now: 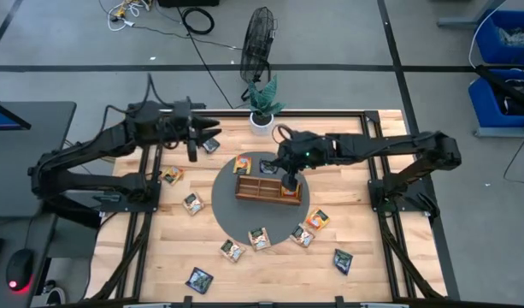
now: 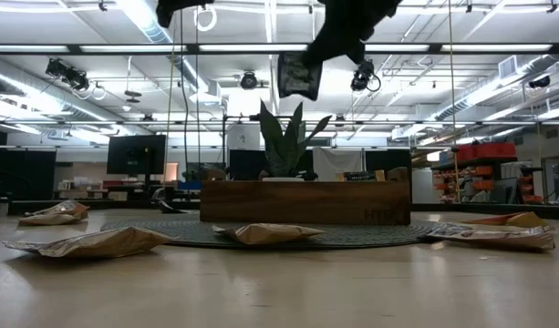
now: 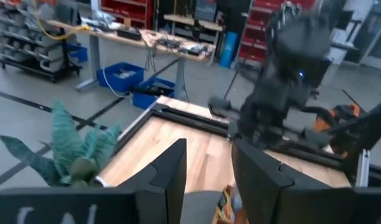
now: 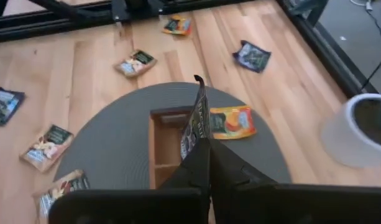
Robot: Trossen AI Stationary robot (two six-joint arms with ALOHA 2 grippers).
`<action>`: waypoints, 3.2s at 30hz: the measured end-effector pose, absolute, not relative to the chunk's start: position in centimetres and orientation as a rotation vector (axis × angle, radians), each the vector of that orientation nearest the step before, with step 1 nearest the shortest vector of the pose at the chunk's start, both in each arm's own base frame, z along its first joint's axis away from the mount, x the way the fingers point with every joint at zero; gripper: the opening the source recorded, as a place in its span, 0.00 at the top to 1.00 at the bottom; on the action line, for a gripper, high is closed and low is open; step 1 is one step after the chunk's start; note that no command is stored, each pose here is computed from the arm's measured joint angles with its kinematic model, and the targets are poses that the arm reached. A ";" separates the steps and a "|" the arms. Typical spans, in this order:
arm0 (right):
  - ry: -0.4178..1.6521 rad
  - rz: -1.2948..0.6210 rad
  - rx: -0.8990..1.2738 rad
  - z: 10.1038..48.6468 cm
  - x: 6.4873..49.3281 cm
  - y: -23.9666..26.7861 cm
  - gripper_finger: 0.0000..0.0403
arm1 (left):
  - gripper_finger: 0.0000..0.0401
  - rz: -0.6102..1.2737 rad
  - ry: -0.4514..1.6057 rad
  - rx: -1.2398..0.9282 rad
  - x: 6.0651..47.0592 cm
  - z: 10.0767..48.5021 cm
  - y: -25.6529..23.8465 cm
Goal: Pick & Place Tea
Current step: Put the blue tea bag into the middle section of the wooden organizer, then put the brown tea bag into the left section of the wooden organizer
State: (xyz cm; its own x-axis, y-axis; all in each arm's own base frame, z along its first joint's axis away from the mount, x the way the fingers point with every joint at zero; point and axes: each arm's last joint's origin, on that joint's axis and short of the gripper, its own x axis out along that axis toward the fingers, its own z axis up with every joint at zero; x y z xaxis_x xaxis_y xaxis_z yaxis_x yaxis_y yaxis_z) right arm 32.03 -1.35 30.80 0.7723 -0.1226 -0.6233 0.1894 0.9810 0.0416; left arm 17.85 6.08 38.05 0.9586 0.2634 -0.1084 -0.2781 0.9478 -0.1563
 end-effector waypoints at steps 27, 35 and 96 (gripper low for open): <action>0.714 -0.243 0.089 20.8 32.6 -0.1 1.00 | 0.67 0.345 -0.024 -0.221 15.3 39.5 5.7; 0.756 -0.231 0.053 19.0 33.3 0.0 1.00 | 0.67 0.347 -0.025 -0.226 15.3 39.5 5.7; 0.710 -0.082 0.360 24.0 30.3 0.6 0.60 | 0.67 0.355 0.064 -0.241 15.3 38.6 5.7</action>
